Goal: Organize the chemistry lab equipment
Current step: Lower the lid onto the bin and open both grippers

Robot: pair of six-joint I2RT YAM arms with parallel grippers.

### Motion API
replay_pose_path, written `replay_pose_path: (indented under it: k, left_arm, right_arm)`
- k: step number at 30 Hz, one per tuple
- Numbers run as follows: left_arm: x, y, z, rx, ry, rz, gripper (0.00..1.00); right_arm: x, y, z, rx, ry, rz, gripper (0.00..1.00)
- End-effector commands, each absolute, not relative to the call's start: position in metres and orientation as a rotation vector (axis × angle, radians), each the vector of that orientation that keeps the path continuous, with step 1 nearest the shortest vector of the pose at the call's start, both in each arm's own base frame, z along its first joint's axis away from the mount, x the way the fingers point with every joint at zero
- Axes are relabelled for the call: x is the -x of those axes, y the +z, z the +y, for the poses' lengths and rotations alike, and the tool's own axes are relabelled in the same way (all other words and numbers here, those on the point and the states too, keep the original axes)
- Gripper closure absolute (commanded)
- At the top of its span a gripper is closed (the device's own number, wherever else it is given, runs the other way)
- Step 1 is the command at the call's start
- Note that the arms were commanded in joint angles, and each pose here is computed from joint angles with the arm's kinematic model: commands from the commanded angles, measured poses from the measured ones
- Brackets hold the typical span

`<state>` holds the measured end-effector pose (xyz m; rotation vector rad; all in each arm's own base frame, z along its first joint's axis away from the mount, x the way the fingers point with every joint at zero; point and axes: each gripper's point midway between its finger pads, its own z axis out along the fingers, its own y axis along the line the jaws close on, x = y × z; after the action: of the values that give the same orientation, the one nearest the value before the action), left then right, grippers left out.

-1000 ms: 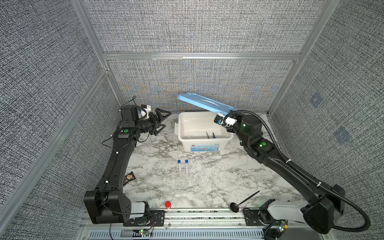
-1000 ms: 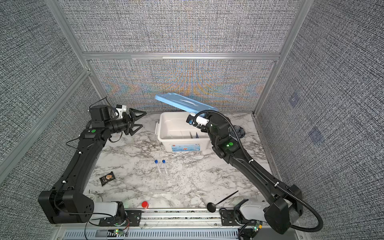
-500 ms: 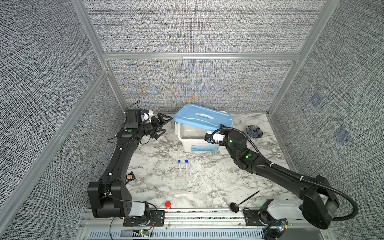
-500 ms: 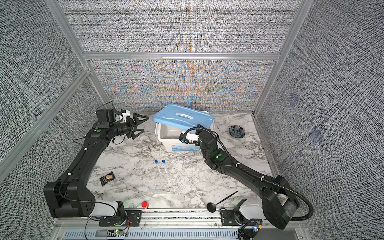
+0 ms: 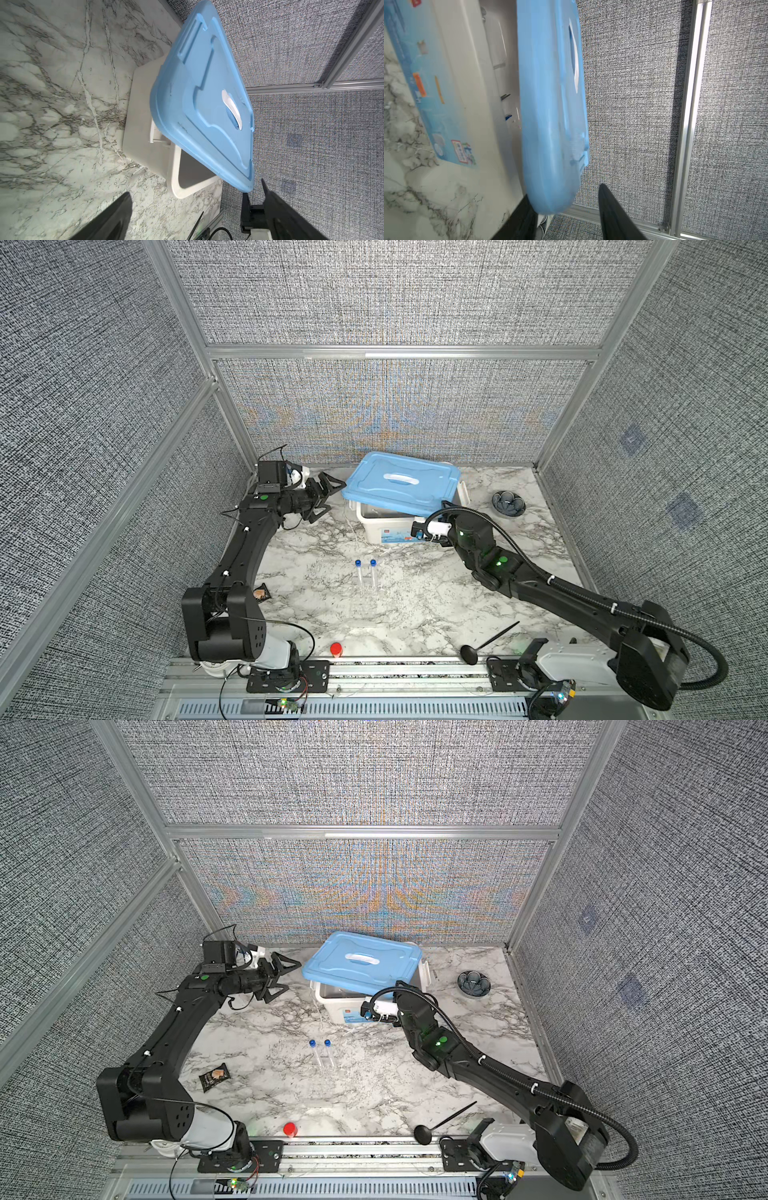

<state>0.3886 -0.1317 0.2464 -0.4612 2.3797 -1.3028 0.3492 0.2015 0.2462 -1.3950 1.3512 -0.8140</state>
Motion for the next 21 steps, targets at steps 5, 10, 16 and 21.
replay_pose_path:
  k: [5, 10, 16, 21]
  left_arm:
    - [-0.39, 0.244, -0.124, 0.377, -1.176, 2.454, 0.02]
    - [-0.395, 0.258, -0.119, 0.279, -1.065, 2.475, 0.02]
    - [-0.415, 0.253, -0.12, 0.203, -0.919, 2.502, 0.01]
    - [-0.437, 0.24, -0.137, 0.115, -0.819, 2.554, 0.01]
  right_arm:
    - [-0.329, 0.235, 0.166, 1.387, -0.777, 1.482, 0.44]
    - [-0.292, 0.248, 0.167, 1.434, -0.474, 1.543, 0.43]
    - [-0.309, 0.309, 0.173, 0.968, -0.136, 1.593, 0.33]
    - [-0.345, 0.311, 0.167, 0.542, 0.107, 1.888, 0.31]
